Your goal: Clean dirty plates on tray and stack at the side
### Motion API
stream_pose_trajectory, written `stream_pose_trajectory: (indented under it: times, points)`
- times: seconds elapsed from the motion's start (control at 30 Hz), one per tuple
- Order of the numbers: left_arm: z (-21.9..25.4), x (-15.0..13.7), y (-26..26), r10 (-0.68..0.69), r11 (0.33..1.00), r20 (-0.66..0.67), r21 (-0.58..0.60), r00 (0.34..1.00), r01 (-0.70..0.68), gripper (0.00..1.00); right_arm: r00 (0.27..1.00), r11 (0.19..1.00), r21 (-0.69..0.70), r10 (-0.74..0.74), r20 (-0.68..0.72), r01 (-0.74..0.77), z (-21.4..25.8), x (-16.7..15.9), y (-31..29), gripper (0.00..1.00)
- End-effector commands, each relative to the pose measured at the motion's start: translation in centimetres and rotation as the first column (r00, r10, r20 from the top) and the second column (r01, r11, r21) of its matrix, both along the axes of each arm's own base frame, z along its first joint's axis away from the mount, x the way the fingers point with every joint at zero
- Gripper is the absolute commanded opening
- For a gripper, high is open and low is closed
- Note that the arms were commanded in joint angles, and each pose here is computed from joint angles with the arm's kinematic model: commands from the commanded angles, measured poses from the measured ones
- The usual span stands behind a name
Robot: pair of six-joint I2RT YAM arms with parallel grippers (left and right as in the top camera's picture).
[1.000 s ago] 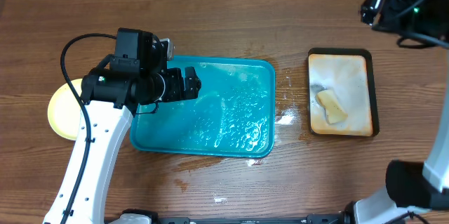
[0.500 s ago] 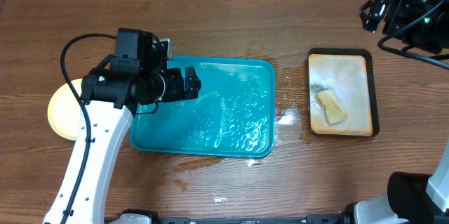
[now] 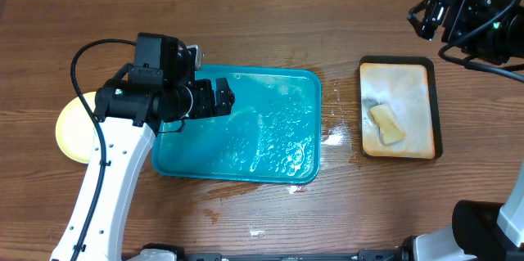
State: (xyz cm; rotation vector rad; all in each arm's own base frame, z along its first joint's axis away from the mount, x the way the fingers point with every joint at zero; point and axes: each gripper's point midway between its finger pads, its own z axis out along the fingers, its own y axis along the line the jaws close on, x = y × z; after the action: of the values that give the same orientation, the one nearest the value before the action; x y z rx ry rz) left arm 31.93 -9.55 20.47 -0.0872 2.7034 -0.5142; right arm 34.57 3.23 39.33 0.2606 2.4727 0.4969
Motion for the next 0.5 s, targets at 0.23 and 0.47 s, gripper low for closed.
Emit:
stream_pose_trajectory:
  times: [0.23,0.47]
  points:
    - [0.3,0.2,0.0,-0.014,1.0,0.019,0.013,1.0,0.014,1.0,0.998,1.0,0.012,0.008,0.07,-0.009,1.6,0.4,0.2,1.0]
    - [0.3,0.2,0.1,-0.013,1.0,0.019,0.013,1.0,0.012,1.0,0.994,1.0,0.008,0.008,0.11,-0.009,2.2,1.1,0.2,1.0]
